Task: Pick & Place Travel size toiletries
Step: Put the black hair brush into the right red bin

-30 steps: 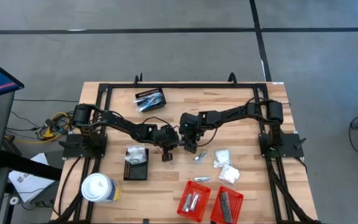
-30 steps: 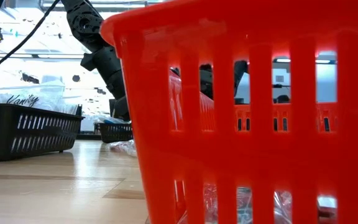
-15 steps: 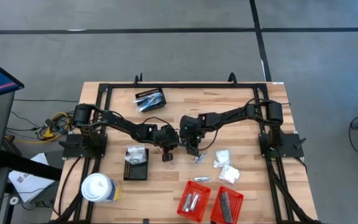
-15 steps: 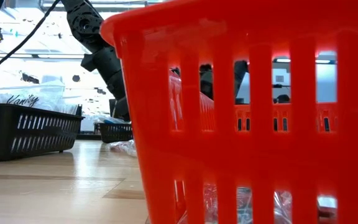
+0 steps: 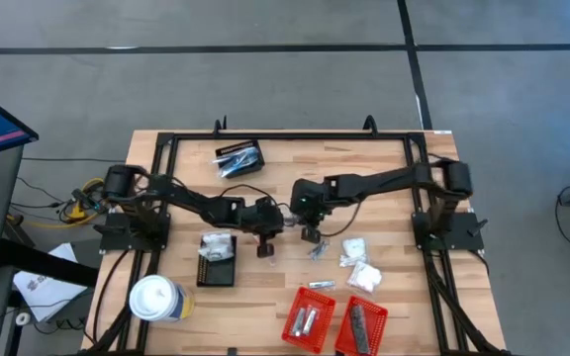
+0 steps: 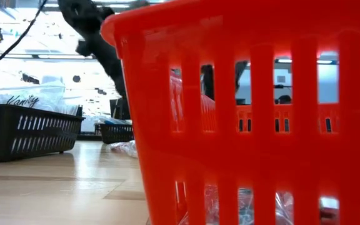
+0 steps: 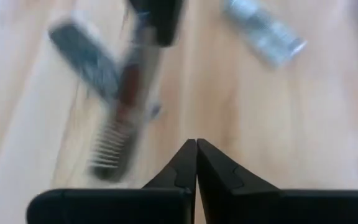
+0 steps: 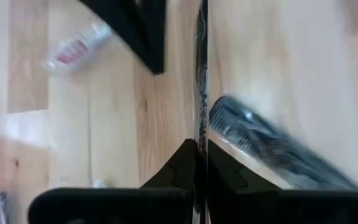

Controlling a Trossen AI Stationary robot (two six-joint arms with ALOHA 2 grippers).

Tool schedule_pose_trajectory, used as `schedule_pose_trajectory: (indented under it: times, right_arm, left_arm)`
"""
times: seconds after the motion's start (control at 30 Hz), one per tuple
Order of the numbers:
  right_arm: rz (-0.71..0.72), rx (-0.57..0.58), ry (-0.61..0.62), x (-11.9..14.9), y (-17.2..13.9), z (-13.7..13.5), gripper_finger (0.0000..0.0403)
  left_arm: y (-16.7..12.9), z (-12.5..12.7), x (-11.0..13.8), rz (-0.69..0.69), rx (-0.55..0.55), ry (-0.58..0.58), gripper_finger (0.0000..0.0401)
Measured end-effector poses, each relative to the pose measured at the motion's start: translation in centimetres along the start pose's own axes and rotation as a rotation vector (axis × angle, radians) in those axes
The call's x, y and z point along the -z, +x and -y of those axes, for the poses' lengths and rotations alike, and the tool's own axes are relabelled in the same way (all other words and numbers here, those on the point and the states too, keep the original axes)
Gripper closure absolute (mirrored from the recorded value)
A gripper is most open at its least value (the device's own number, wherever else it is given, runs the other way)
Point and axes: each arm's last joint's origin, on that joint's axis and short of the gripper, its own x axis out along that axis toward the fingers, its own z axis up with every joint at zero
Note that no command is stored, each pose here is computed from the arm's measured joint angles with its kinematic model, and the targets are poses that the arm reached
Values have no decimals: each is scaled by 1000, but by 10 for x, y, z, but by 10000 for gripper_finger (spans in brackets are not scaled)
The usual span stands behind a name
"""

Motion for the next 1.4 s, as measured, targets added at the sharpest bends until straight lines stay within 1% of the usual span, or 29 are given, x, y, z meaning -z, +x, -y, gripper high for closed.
schedule_pose_trajectory:
  times: [0.1, 0.17, 0.23, 0.33, 0.37, 0.43, 0.53, 0.63, 0.8, 0.87, 0.93, 1.1, 1.17, 1.23, 1.3, 1.4]
  right_arm:
    - [109, 90, -47, -7, -30, -20, 390]
    - [184, 141, -48, -9, -50, -33, 396]
    - [256, 161, -17, -10, -71, -45, 398]
    - [345, 182, 33, -8, -93, -64, 394]
    - [359, 184, 45, -6, -98, -70, 394]
    - [360, 165, 74, 0, -104, -81, 397]
    - [314, 126, 149, 11, -105, -98, 399]
    - [251, 84, 260, 23, -104, -115, 398]
    - [89, 29, 494, 54, -105, -149, 400]
    - [35, 2, 586, 69, -109, -167, 400]
    - [10, -41, 678, 84, -118, -186, 401]
    - [-82, -145, 901, 126, -136, -235, 402]
    - [-134, -168, 983, 140, -140, -253, 402]
    - [-190, -162, 1048, 152, -140, -269, 402]
    - [-255, -153, 1111, 158, -135, -283, 402]
    - [-352, -117, 1145, 158, -123, -296, 402]
  left_arm:
    - [-21, 11, -6, 68, 11, 49, 398]
    - [-39, 19, -11, 137, 25, 78, 398]
    - [-58, 26, -19, 230, 42, 92, 398]
    - [-84, 34, -22, 305, 58, 116, 398]
    - [-91, 35, -20, 308, 62, 124, 398]
    - [-106, 38, -21, 369, 64, 127, 398]
    - [-124, 35, -18, 420, 41, 116, 398]
    - [-138, 27, -16, 454, 15, 97, 398]
    - [-166, 8, -22, 559, -60, 53, 398]
    - [-176, 2, -22, 577, -92, 32, 398]
    - [-184, -1, -18, 575, -119, 21, 398]
    - [-193, -5, -3, 588, -116, -7, 398]
    - [-196, -6, -2, 606, -112, -20, 398]
    - [-196, -5, -2, 606, -103, -34, 398]
    - [-196, -3, -1, 606, -87, -47, 398]
    - [-195, 0, -1, 605, -73, -49, 398]
